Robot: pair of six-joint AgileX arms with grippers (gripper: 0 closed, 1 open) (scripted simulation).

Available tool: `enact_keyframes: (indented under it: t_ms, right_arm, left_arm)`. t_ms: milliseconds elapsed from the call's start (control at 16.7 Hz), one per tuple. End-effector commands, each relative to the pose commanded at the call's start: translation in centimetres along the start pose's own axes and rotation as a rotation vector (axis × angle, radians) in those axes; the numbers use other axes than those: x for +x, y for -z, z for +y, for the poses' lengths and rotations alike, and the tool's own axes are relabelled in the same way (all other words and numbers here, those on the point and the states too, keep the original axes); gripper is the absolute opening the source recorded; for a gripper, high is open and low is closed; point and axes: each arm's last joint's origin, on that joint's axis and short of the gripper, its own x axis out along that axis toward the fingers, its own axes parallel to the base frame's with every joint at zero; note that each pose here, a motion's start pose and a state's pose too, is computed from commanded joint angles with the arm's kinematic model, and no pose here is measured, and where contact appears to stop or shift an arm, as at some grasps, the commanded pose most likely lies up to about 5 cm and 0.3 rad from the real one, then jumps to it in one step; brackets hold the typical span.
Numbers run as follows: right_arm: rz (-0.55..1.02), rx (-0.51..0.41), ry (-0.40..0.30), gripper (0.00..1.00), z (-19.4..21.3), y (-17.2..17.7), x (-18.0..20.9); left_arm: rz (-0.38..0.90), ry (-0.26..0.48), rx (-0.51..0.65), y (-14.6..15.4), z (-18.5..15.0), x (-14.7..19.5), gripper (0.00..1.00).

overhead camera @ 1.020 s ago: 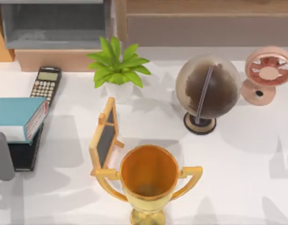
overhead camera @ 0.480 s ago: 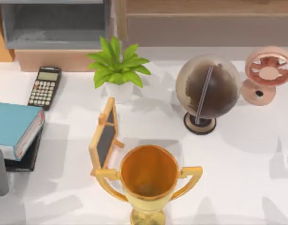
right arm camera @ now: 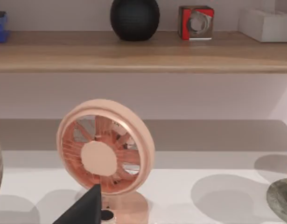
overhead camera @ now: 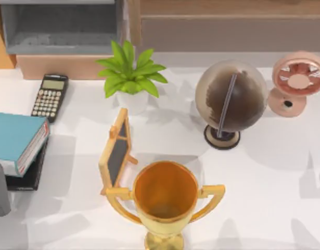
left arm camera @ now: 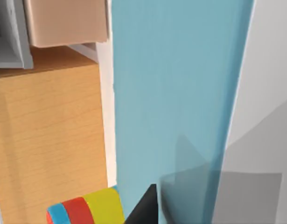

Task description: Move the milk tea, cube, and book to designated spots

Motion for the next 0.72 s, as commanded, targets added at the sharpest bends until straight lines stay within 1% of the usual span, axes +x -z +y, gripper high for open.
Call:
enact_keyframes:
  t_ms: [60,720]
  right_arm:
    - [0.0,0.0,0.0,1.0,0.0,0.0,0.0]
    - [0.0,0.0,0.0,1.0,0.0,0.0,0.0]
  left_arm:
    - [0.0,0.0,0.0,0.0,0.0,0.0,0.0]
    - [0.0,0.0,0.0,0.0,0.0,0.0,0.83]
